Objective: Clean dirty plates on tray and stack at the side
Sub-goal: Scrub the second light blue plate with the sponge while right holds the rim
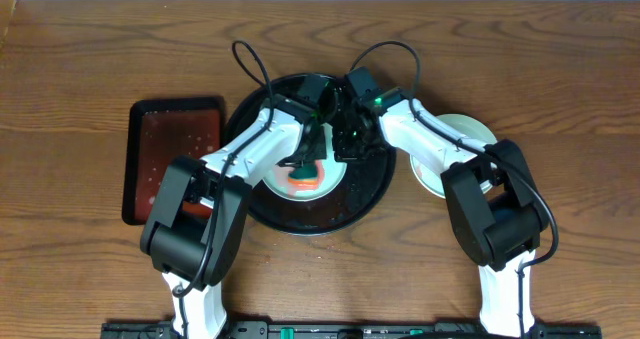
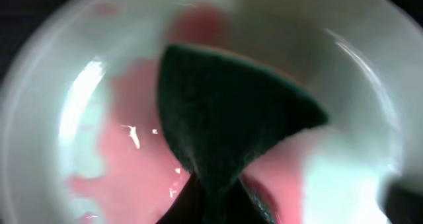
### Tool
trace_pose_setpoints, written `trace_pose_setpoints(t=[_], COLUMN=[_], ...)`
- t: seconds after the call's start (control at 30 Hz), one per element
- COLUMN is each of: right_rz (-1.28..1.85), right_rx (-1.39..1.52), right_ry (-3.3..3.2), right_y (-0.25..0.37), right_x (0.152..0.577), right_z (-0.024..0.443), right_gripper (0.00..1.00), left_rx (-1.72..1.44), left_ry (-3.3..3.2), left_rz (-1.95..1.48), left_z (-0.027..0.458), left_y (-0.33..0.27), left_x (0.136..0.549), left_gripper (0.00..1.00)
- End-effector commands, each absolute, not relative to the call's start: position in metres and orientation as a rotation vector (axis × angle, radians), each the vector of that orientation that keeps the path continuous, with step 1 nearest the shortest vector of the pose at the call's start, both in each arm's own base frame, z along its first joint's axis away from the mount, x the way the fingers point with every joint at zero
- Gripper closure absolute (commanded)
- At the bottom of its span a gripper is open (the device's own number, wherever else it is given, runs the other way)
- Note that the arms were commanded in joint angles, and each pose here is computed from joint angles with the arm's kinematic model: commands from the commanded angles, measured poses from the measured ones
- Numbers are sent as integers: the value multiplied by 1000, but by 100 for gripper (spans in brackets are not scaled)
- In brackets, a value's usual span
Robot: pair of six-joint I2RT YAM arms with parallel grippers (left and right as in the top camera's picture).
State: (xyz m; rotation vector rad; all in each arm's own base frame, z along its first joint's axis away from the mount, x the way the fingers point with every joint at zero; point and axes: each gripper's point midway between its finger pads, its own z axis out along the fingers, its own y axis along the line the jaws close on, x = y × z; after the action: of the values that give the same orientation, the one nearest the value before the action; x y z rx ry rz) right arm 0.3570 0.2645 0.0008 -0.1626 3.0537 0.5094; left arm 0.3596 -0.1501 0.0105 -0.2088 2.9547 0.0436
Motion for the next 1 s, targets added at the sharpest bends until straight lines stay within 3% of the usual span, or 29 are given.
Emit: trace_pose_setpoints(t=[0.0,0.13,0.27,0.43,0.57,0.73,0.97], right_rz=[301,301,301,303,303,302,302], right_rx=[-152,-152,-152,-152,-152,-152,-152], right_ry=[3169,3168,3168,3165,3166,3166,3167], right_y=[238,238,238,238,238,238,238], right_x=[336,336,336,336,336,336,336], right_z=[-48,-48,-48,-48,-48,-48,-48], right_gripper=[99,99,99,99,99,99,99], left_rx=[-388,-380,-6,469,625,602,121], left_ry=[2869,2925,3208,3186,3065,3013,3009], left_rz=[536,526,-16,-866,-1111,-1027,-254], left_z=[-10,-12,-24,2,17,11,-19], left_y=[-70,-72,-135,-213,-233,-233,-169], left_x=[359,348,319,285,280,301,366], left_gripper=[93,93,93,93,92,93,93])
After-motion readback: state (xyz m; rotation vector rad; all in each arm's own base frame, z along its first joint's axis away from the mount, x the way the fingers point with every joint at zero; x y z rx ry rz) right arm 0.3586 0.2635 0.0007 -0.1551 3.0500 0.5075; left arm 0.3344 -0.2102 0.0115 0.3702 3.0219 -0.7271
